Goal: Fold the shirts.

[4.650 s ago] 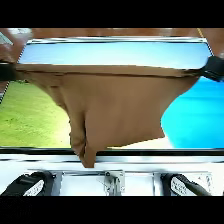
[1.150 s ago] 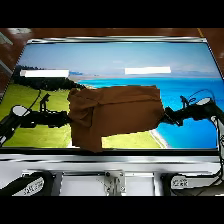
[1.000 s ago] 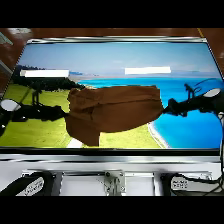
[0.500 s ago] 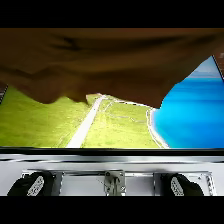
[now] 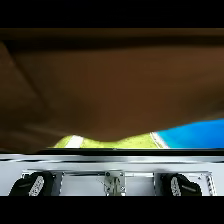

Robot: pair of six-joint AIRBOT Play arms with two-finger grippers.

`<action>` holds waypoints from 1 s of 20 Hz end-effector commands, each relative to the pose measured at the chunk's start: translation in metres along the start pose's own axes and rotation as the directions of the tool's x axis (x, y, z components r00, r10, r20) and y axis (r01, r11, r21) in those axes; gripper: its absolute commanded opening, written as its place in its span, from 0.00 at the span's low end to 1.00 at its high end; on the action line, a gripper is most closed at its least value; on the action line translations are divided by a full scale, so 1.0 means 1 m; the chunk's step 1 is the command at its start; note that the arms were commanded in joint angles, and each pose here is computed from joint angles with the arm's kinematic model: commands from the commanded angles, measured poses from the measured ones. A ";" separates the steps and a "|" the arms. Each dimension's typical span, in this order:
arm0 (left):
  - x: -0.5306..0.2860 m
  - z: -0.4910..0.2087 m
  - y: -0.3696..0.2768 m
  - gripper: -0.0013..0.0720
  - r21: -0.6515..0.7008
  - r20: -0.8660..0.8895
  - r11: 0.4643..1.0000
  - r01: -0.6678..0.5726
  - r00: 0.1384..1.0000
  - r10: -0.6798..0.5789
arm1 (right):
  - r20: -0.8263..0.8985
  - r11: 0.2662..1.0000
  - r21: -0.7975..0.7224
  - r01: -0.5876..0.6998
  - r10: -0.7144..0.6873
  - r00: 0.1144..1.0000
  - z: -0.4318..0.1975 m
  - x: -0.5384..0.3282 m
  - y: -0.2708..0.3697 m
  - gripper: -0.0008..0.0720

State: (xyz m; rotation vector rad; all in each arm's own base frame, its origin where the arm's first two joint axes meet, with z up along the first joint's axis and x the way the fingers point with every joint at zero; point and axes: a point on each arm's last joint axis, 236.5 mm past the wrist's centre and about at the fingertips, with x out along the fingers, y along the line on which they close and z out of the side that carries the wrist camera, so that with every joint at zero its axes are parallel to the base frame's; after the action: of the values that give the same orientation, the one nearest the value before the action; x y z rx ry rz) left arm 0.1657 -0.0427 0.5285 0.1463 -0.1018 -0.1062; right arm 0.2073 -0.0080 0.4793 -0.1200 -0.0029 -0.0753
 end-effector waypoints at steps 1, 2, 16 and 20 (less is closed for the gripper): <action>0.006 -0.036 0.010 0.07 0.007 -0.132 1.000 -0.030 0.991 0.031 | -0.149 0.997 0.027 0.079 -0.074 0.986 -0.035 0.005 -0.020 0.11; 0.013 -0.052 0.010 0.07 -0.008 -0.183 1.000 -0.021 0.983 0.020 | -0.242 0.997 0.029 0.072 -0.063 0.968 -0.057 0.014 -0.020 0.11; 0.213 -0.416 0.002 0.07 -0.319 -0.752 0.947 -0.041 0.618 -0.227 | -0.685 0.959 0.278 -0.051 0.236 0.689 -0.357 0.284 0.041 0.11; 0.285 -0.459 -0.003 0.07 -0.349 -0.680 0.934 -0.077 0.707 -0.195 | -0.472 0.971 0.205 -0.121 0.206 0.857 -0.363 0.369 0.087 0.11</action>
State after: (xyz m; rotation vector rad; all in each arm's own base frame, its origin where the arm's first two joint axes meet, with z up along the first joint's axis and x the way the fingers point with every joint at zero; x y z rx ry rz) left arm 0.4436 -0.0070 0.1304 -0.1314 0.7986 -0.1467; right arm 0.5159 -0.0174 0.1142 0.1001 0.7449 0.0676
